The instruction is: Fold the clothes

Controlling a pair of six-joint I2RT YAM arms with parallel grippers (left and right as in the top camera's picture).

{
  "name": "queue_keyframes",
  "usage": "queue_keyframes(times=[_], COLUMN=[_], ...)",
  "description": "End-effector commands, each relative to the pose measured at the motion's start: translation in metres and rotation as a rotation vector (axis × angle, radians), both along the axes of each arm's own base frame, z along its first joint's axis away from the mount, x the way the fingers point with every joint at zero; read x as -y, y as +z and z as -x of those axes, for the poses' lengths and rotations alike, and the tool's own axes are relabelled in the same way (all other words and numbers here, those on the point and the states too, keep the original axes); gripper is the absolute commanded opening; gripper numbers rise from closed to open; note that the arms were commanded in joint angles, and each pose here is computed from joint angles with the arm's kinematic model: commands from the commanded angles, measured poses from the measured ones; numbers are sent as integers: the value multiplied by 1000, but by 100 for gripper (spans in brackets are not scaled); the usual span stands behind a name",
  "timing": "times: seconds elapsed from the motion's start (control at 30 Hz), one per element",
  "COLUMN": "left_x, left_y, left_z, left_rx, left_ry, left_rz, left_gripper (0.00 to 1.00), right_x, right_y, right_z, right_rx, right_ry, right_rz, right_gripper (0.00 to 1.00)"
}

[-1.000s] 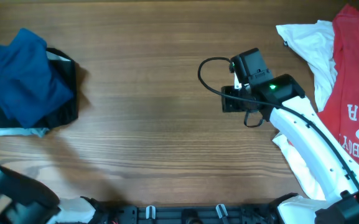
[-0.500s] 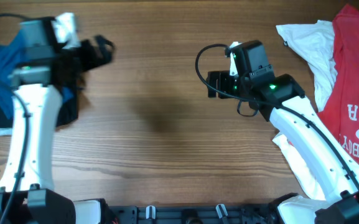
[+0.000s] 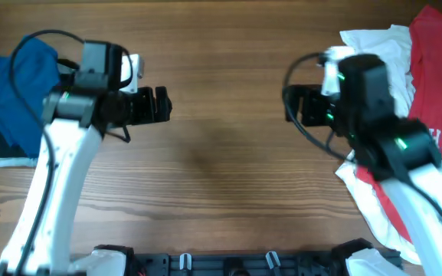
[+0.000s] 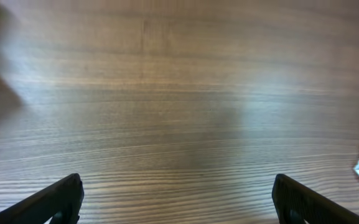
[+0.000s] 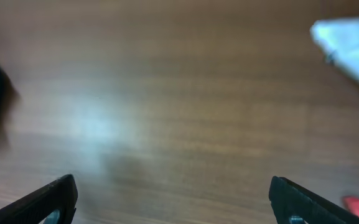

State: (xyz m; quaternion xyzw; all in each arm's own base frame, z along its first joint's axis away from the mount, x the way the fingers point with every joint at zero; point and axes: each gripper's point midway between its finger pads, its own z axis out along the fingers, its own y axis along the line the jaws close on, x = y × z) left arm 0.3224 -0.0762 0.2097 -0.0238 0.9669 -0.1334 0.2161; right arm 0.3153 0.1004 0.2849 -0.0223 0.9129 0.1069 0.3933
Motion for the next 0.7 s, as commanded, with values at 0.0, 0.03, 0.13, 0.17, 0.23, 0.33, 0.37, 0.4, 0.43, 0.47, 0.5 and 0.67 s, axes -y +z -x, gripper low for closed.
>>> queue_keyframes(times=[0.0, 0.03, 0.13, 0.17, 0.23, 0.33, 0.37, 0.4, 0.43, 0.47, 0.5, 0.67], left_x=[-6, -7, -10, -11, -14, -17, -17, -17, -18, -18, -18, -19], left_y=[35, 38, 47, 50, 54, 62, 65, 67, 67, 67, 66, 55], left_z=[26, 31, 55, 60, 69, 79, 81, 83, 85, 86, 87, 93], left_rx=[188, 217, 353, 391, 451, 505, 515, 523, 526, 523, 518, 467], left_ry=[-12, -11, -6, -4, 4, 9, 9, 9, 10, 9, 9, 8], left_rz=[1, 5, 24, 25, 24, 27, 29, 30, 30, 30, 29, 22], left_gripper=[100, 100, 100, 100, 100, 100, 100, 100, 100, 100, 100, 100], right_x=[20, 24, 40, 48, 57, 63, 65, 66, 67, 68, 69, 70], right_y=[23, 21, 14, 12, 9, -1, -5, -8, -12, -18, -22, -30], right_z=[25, 34, 58, 66, 81, 100, 105, 109, 112, 116, 118, 121], right_rx=[102, 116, 169, 187, 217, 206, 191, 177, 159, 133, 116, 76], right_ry=[-83, -101, -170, -203, -229, -228, -228, -228, -228, -229, -229, -229], right_rz=[-37, -51, -86, -95, -107, -103, -96, -90, -81, -69, -61, -43], right_gripper=[100, 100, 100, 100, 100, 100, 100, 100, 100, 100, 100, 100])
